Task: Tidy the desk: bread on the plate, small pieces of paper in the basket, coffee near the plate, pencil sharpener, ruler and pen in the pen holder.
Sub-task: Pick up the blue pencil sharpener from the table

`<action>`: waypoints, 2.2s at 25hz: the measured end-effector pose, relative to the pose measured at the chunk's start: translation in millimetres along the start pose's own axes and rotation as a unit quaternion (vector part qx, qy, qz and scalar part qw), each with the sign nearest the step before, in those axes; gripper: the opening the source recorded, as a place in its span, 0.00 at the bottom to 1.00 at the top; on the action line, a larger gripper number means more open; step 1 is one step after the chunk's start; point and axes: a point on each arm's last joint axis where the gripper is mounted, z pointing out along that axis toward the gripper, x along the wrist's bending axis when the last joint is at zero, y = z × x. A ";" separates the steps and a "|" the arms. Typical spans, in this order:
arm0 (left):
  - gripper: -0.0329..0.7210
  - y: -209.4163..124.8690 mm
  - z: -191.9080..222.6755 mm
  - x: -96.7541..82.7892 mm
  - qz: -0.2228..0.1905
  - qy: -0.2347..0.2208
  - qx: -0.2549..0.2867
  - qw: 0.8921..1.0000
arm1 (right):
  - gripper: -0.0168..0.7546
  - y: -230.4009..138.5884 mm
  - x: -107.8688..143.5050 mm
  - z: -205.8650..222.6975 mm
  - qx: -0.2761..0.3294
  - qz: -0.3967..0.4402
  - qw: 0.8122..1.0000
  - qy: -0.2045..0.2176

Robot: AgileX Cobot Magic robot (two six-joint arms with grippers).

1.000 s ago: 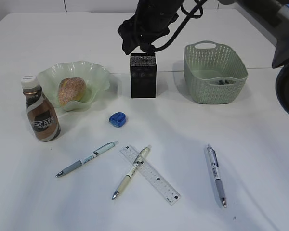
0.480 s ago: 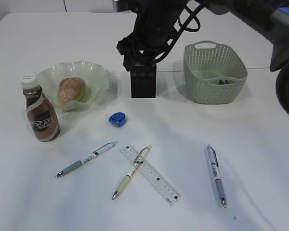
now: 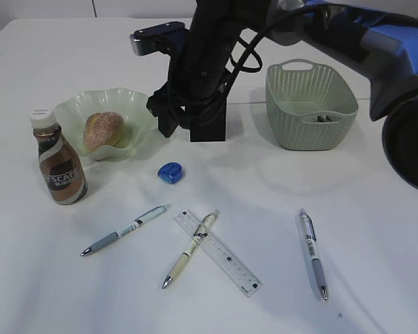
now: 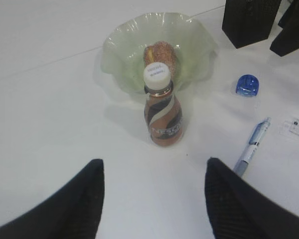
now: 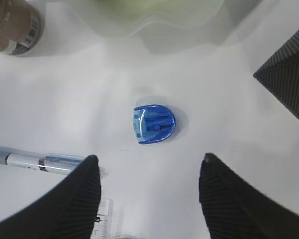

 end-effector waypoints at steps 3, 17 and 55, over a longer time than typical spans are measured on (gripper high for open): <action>0.64 -1.4 0.0 -0.2 -0.001 -0.001 0.007 1.000 | 0.66 0.4 1.1 0.2 -0.001 -0.011 1.000 0.000; 0.64 -2.9 0.0 -0.5 -0.004 -0.003 0.016 1.000 | 0.66 -6.9 4.9 37.6 0.032 -0.066 0.997 0.013; 0.64 -2.9 0.0 -0.6 -0.004 -0.003 0.016 1.000 | 0.74 -6.1 0.1 74.9 -0.002 -0.070 0.998 0.011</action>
